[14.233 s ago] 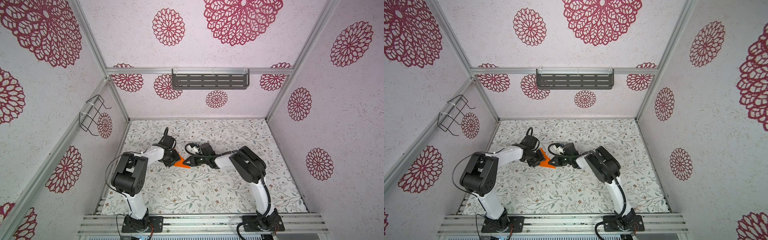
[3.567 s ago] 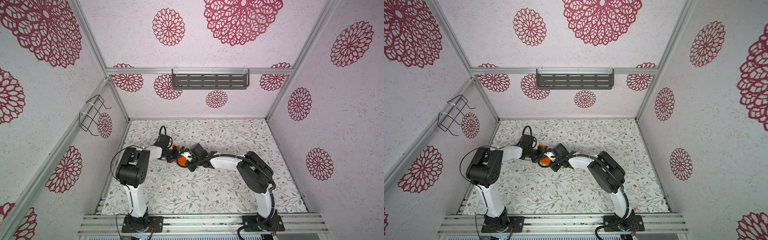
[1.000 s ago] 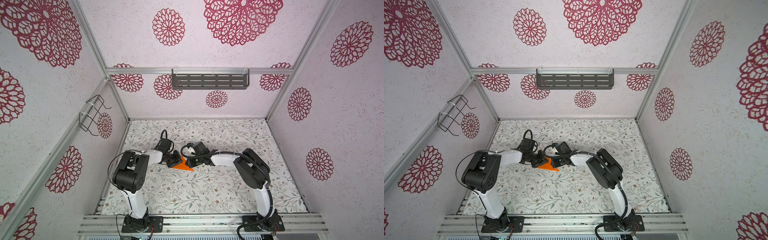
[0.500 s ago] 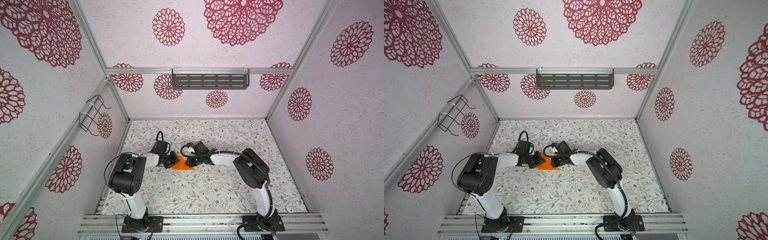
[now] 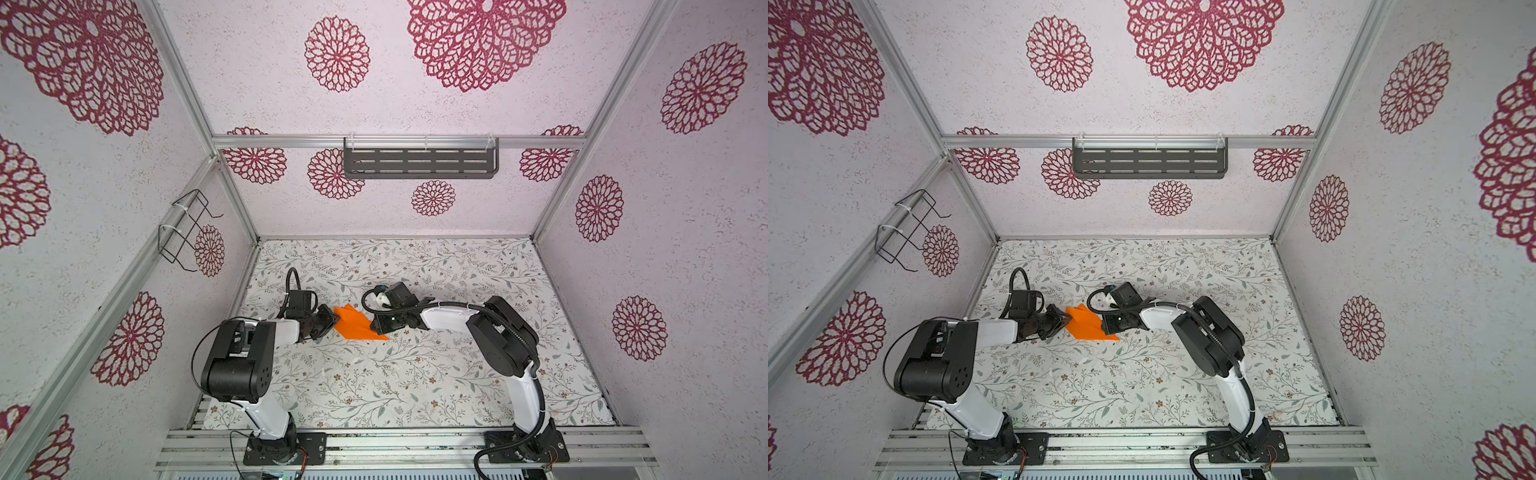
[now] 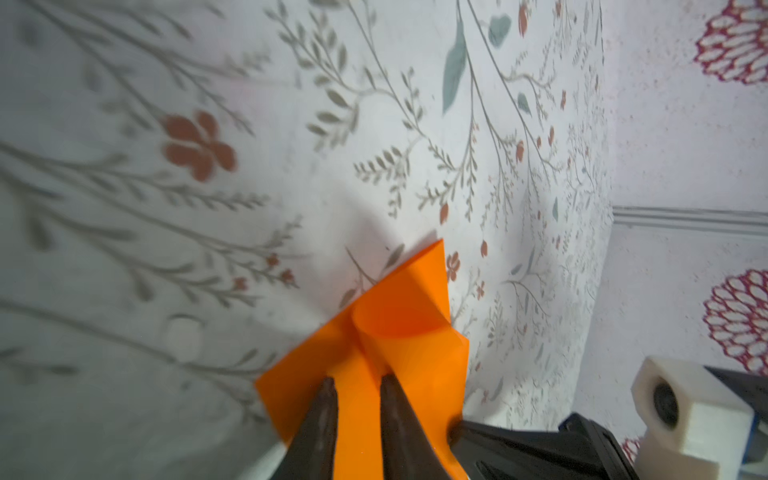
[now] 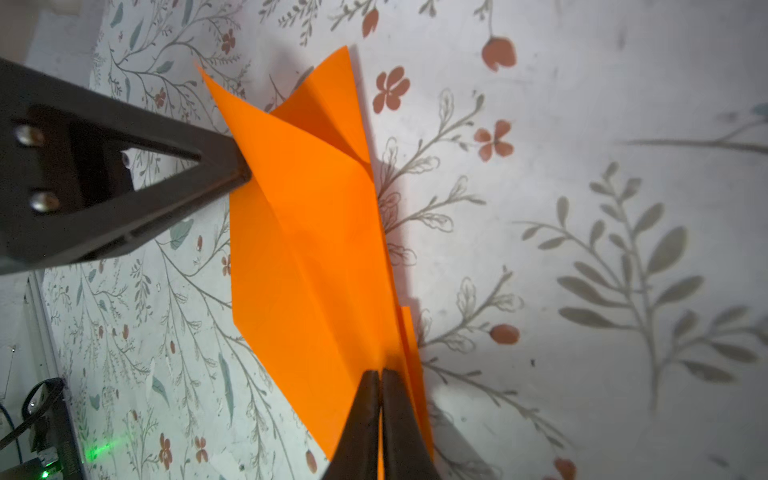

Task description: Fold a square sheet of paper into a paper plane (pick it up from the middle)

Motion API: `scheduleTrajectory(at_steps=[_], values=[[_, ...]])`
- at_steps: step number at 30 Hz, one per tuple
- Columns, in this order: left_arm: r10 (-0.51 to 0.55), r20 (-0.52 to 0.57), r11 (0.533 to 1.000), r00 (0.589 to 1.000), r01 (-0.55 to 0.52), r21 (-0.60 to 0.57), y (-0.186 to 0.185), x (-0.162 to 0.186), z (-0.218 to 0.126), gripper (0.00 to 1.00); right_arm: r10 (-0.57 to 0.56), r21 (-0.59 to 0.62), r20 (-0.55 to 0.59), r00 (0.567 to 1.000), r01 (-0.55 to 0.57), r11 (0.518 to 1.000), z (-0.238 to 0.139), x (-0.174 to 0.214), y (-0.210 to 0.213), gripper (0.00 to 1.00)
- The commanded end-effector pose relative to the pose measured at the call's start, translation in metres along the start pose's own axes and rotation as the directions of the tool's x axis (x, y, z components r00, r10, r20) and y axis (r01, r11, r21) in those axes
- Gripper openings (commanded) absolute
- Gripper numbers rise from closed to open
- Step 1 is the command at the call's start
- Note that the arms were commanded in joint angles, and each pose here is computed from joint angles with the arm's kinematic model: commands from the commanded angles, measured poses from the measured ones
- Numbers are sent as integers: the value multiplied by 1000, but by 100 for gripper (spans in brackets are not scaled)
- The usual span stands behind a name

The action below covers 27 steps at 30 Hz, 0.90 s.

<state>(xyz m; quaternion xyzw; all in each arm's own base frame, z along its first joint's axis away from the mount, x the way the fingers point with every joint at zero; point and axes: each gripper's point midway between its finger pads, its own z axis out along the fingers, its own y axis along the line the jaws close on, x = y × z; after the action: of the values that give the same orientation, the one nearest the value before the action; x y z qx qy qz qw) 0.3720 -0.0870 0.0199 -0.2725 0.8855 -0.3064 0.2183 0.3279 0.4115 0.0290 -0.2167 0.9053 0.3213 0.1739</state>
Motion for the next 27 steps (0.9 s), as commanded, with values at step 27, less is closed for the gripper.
scheduleTrajectory(at_steps=[27], values=[[36, 12, 999, 999, -36, 13, 10, 2, 21, 15, 78, 109, -108, 991, -66, 992, 11, 37, -36, 10]])
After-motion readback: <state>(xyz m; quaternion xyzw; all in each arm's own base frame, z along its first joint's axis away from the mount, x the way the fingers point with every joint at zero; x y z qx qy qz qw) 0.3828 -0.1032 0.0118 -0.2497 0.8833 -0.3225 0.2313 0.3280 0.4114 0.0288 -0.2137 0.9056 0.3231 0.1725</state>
